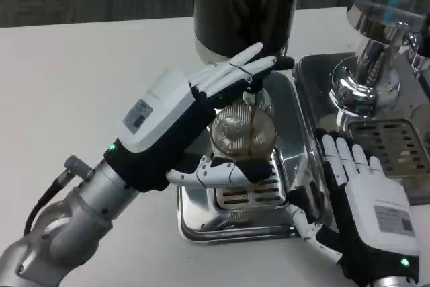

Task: Grasp the cup under the faucet to collect the drink, then remove the cup.

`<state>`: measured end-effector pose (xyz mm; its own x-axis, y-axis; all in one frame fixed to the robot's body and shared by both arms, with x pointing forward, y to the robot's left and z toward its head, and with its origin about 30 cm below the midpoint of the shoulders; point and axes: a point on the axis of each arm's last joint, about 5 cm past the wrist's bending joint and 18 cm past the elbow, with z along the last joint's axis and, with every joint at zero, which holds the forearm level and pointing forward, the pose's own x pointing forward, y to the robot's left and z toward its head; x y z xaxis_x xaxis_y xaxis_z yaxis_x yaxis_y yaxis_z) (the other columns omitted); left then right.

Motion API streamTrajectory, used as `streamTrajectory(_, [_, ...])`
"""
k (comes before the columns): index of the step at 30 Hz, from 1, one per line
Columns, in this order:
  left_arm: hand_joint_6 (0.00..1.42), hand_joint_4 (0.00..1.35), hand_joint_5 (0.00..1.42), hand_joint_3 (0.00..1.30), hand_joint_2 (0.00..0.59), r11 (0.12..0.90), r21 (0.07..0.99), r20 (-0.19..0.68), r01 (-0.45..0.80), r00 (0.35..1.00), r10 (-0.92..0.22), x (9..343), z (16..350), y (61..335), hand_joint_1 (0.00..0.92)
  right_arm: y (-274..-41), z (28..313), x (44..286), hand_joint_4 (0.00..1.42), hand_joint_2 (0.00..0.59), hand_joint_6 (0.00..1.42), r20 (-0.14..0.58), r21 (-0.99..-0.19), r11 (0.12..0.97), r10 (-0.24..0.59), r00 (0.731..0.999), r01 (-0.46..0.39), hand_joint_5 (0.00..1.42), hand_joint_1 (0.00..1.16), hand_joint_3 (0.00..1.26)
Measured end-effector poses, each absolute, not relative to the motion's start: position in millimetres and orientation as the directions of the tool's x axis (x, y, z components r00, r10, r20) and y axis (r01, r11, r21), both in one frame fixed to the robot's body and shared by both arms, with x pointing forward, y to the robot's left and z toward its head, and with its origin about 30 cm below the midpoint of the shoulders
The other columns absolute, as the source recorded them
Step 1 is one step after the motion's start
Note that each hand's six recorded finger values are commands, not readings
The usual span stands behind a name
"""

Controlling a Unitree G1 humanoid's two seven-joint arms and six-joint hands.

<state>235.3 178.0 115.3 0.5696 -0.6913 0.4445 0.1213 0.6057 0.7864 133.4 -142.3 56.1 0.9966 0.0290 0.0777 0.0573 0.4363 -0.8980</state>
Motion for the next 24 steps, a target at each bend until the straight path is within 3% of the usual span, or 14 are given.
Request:
streamTrajectory(13, [0.24, 0.07, 0.28, 0.19, 0.151, 0.511, 0.859, 0.419, 0.017, 0.550, -0.722, 234.7, 117.6, 176.9, 0.000, -142.9, 56.1, 133.4, 0.00, 0.446, 0.00, 0.076, -0.897, 0.438, 0.028, 0.997, 0.056, 0.00, 0.32, 0.00])
streamTrajectory(20, [0.24, 0.07, 0.28, 0.20, 0.152, 0.502, 0.865, 0.421, -0.002, 0.548, -0.723, 233.9, 116.4, 175.3, 0.000, -142.9, 56.1, 133.4, 0.00, 0.447, 0.00, 0.076, -0.897, 0.438, 0.028, 0.997, 0.056, 0.00, 0.31, 0.00])
streamTrajectory(24, [0.22, 0.07, 0.28, 0.21, 0.153, 0.490, 0.871, 0.416, -0.011, 0.545, -0.728, 233.9, 117.2, 176.2, 0.000, -142.8, 56.1, 133.4, 0.00, 0.410, 0.00, 0.076, -0.897, 0.439, 0.028, 0.997, 0.056, 0.00, 0.34, 0.00])
